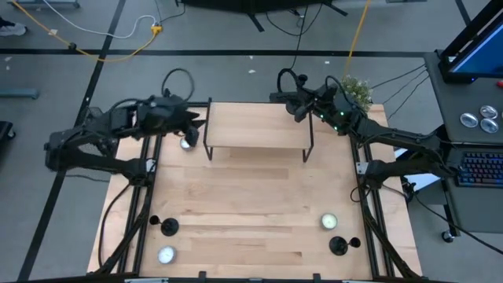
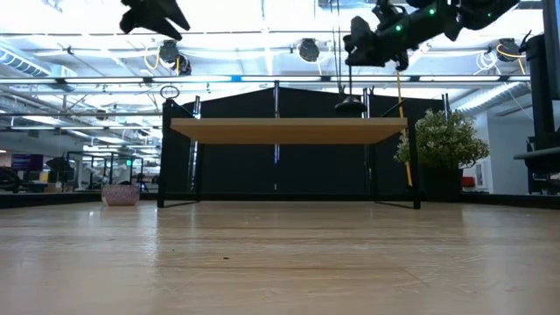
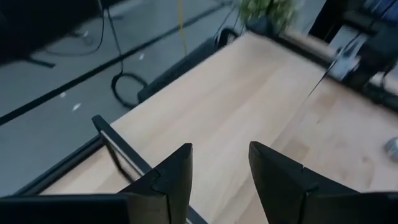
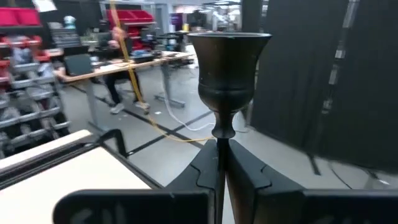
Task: Pick & Place candle stick holders
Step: Put the top black candle holder on the shelf
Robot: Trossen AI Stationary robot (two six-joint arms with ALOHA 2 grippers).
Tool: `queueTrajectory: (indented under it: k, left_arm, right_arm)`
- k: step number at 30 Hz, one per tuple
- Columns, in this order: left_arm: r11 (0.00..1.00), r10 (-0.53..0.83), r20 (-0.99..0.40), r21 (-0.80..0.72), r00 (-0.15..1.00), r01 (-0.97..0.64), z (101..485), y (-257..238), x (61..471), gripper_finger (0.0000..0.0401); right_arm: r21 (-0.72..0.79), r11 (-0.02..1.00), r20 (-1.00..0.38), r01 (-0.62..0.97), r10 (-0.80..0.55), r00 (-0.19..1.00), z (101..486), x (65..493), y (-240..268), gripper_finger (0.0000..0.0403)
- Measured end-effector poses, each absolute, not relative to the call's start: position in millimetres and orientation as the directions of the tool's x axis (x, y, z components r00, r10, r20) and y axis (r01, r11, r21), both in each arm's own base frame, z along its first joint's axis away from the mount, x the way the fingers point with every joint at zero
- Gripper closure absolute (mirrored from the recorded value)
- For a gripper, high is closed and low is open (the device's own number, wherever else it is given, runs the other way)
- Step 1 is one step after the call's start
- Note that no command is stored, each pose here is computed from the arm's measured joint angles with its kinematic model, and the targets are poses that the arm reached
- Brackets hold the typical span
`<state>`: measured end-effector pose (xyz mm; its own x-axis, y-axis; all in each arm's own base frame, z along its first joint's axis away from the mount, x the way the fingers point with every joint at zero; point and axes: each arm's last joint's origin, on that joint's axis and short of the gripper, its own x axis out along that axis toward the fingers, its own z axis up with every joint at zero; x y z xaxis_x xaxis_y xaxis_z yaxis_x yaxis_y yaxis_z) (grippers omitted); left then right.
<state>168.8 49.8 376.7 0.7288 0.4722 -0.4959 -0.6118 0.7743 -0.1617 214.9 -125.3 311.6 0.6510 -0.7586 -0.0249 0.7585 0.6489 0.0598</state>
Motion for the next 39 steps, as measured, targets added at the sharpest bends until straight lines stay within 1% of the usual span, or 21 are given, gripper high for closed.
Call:
queueTrajectory:
  k: [4,6,8,12,18,21,27,31,39]
  left_arm:
    - [0.779,0.484,-0.397,-0.209,0.780,-0.591,358,45,147,0.0240]
    - [0.778,0.488,-0.363,-0.232,0.794,-0.584,348,42,138,0.0240]
    - [0.779,0.491,-0.331,-0.248,0.806,-0.577,339,40,129,0.0240]
    - [0.773,0.497,-0.291,-0.279,0.818,-0.569,325,37,115,0.0240]
    - [0.770,0.505,-0.255,-0.300,0.825,-0.564,315,33,99,0.0240]
    - [0.773,0.506,-0.241,-0.300,0.828,-0.560,315,32,95,0.0240]
    - [0.777,0.506,-0.242,-0.289,0.828,-0.559,314,32,95,0.0240]
    - [0.778,0.506,-0.245,-0.283,0.827,-0.560,314,32,95,0.0240]
    - [0.780,0.506,-0.245,-0.279,0.827,-0.560,314,32,95,0.0240]
  right_arm:
    - [0.061,0.632,-0.016,0.773,-0.774,0.633,302,213,-125,0.0397]
    - [0.065,0.630,-0.002,0.774,-0.776,0.631,302,213,-125,0.0397]
    - [0.059,0.613,-0.011,0.788,-0.789,0.615,299,213,-126,0.0397]
    - [0.054,0.611,-0.021,0.790,-0.790,0.613,291,212,-125,0.0397]
    - [0.054,0.610,-0.029,0.791,-0.791,0.612,283,211,-125,0.0397]
    - [0.052,0.593,-0.029,0.804,-0.803,0.595,283,210,-125,0.0397]
    - [0.036,0.592,-0.063,0.805,-0.803,0.593,280,210,-125,0.0396]
    - [0.044,0.592,-0.047,0.804,-0.803,0.594,281,211,-125,0.0395]
    - [0.054,0.592,-0.075,0.804,-0.800,0.595,272,218,-129,0.0395]
